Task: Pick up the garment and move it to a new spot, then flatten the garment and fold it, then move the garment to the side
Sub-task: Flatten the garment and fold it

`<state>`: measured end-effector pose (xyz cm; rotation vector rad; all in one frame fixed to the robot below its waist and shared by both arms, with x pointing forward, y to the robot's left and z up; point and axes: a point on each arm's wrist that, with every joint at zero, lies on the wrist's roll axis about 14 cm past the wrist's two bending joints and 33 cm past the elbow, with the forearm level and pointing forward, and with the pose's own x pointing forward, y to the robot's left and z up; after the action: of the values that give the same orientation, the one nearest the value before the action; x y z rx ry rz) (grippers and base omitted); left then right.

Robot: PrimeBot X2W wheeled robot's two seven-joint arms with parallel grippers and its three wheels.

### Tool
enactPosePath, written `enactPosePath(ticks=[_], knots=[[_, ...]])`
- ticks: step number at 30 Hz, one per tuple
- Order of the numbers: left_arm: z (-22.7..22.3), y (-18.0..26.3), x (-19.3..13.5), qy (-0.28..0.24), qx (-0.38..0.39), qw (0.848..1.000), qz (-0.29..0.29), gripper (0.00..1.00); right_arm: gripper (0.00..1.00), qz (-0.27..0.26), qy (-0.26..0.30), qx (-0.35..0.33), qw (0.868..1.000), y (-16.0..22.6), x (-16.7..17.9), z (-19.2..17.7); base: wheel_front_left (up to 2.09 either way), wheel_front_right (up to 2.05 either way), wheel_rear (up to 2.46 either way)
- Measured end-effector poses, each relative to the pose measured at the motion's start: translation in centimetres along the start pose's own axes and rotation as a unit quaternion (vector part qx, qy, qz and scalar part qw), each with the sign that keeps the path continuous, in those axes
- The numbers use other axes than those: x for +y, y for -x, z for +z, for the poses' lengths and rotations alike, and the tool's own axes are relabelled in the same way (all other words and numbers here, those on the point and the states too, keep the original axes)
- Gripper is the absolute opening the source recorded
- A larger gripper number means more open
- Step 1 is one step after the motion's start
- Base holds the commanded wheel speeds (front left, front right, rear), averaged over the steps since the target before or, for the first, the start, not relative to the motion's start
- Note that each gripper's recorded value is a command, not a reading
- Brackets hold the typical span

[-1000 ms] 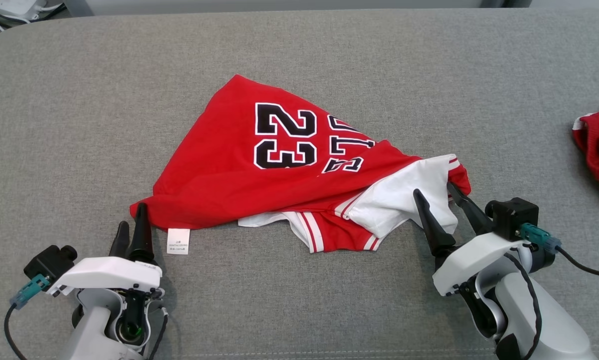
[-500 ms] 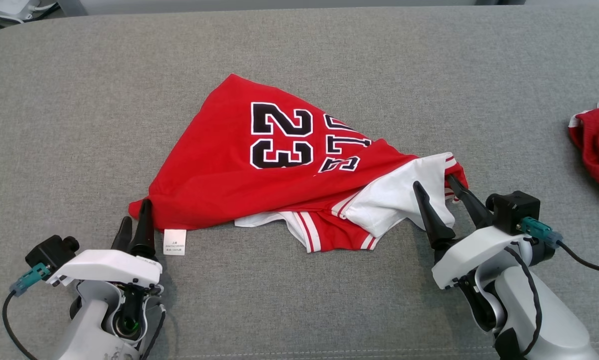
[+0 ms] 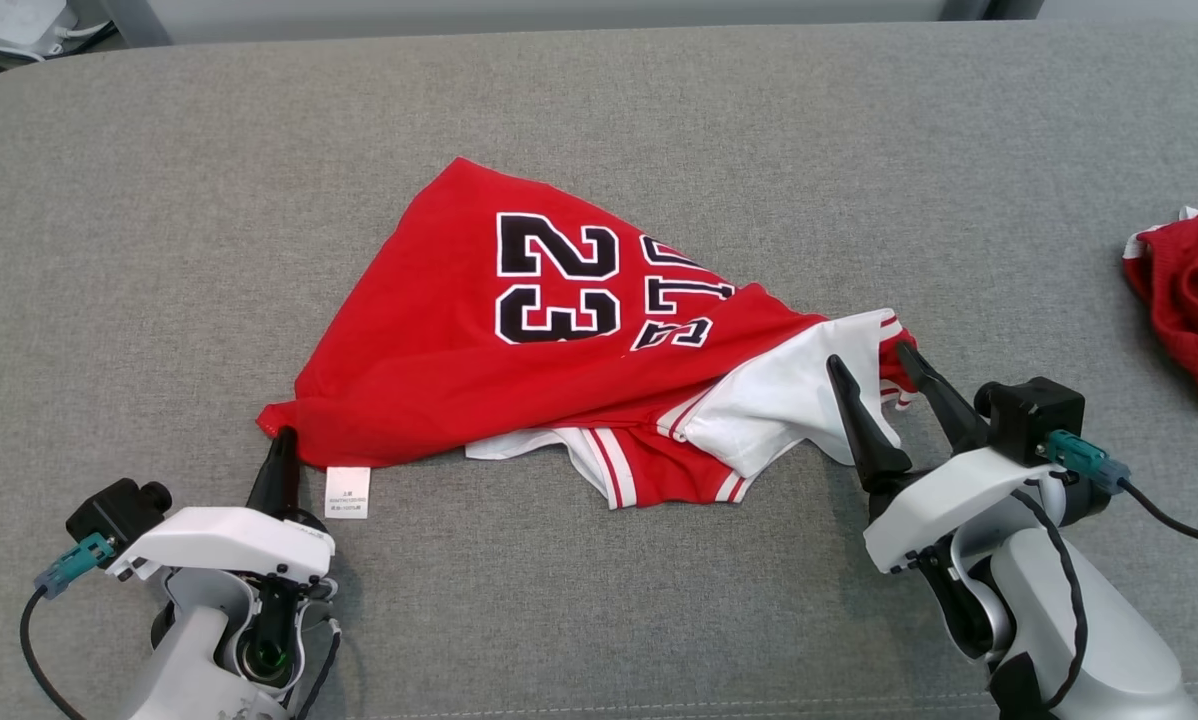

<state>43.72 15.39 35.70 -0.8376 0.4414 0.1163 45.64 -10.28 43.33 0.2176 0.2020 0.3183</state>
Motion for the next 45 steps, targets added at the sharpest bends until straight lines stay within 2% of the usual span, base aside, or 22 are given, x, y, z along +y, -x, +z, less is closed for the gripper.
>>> enactPosePath(ticks=[7,11,14,21,38,45], knots=[[1.1,0.2,-0.3,-0.001,-0.016,1.000,-0.005,0.00,1.00,-0.003,0.002,-0.018,1.000,0.0,-0.1,1.2,0.00,0.00,0.00],[4.0,0.2,-1.5,-0.021,-0.061,0.998,-0.026,0.00,1.00,-0.001,0.009,-0.032,0.999,0.2,-0.1,2.2,0.00,0.00,0.00],[5.8,0.8,-2.0,-0.027,-0.099,0.994,-0.034,0.00,1.00,-0.006,0.004,-0.034,0.999,0.7,-0.2,2.0,0.00,0.00,0.00],[6.4,2.9,-2.0,-0.040,-0.142,0.989,-0.033,0.00,1.00,-0.022,-0.007,-0.023,0.999,2.2,-1.0,0.7,0.00,0.00,0.00],[5.2,2.5,-1.9,-0.053,-0.133,0.989,-0.028,0.00,1.00,-0.028,-0.034,0.027,0.999,4.4,-0.8,-3.4,0.00,0.00,0.00],[4.3,2.1,-1.7,-0.053,-0.120,0.991,-0.027,0.00,0.91,-0.031,-0.052,0.041,0.997,3.6,-0.6,-4.5,0.00,0.00,0.00]])
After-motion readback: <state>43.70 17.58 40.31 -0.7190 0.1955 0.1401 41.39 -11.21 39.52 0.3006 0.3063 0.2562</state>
